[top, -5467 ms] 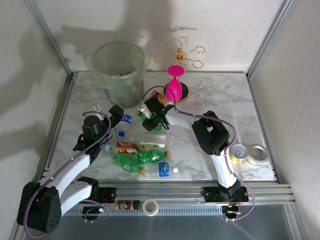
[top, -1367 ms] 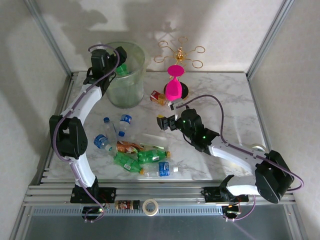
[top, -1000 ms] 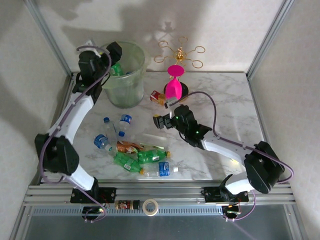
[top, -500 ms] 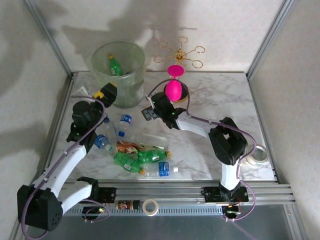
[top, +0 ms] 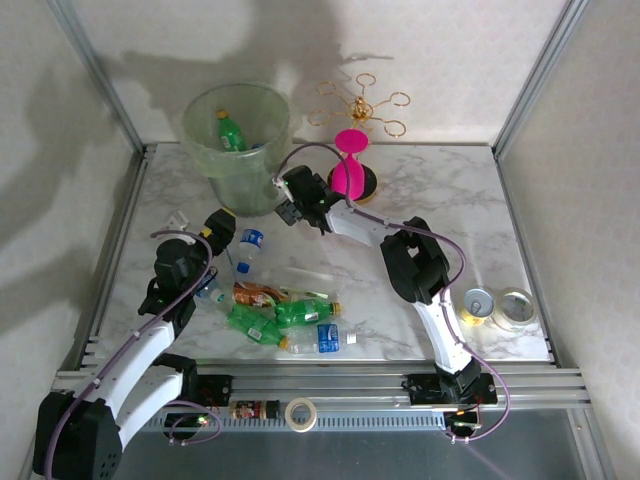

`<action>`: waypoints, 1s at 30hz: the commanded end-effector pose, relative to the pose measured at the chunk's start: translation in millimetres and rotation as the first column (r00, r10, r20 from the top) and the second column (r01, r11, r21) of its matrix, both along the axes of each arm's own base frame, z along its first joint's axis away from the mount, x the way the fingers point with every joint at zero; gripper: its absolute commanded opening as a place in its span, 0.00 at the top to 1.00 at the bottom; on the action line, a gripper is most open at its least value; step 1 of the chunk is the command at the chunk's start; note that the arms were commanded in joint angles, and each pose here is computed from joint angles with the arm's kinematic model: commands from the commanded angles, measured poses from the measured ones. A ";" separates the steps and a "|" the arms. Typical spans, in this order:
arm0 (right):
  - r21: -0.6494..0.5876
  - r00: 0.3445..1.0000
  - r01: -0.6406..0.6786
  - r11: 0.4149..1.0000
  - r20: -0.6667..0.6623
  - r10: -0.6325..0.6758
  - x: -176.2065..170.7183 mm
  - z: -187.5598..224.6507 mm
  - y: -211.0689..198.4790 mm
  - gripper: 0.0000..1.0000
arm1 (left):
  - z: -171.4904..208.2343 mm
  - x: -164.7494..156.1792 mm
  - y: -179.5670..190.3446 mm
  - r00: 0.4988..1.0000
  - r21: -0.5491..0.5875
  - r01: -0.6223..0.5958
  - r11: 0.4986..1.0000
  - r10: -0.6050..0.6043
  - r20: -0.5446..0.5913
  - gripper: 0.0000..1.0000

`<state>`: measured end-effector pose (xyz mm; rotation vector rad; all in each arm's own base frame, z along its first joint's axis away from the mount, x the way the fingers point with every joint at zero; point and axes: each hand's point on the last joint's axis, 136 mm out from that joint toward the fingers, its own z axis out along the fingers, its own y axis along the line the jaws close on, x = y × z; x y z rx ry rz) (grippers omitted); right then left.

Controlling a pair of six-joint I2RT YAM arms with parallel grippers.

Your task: Put the plastic bottles in the bin

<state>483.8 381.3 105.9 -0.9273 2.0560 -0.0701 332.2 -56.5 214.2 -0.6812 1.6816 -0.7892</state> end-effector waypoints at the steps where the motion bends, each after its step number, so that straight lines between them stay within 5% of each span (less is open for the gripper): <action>1: -0.071 1.000 0.014 0.997 -0.001 -0.014 14.0 -10.5 -9.1 0.01 | -7.0 0.2 -2.8 1.000 -0.028 0.003 1.000 -0.003 -0.016 0.00; 14: -0.149 0.999 0.051 0.987 0.017 -0.049 42.4 -30.1 -21.2 0.01 | -19.0 2.7 -11.0 0.998 -0.075 0.028 0.997 -0.031 -0.047 0.00; 30: -0.022 0.984 -0.083 0.996 -0.159 0.078 19.1 -55.5 8.5 0.03 | 2.7 2.1 -16.5 1.000 -0.109 0.029 0.994 -0.029 -0.001 0.00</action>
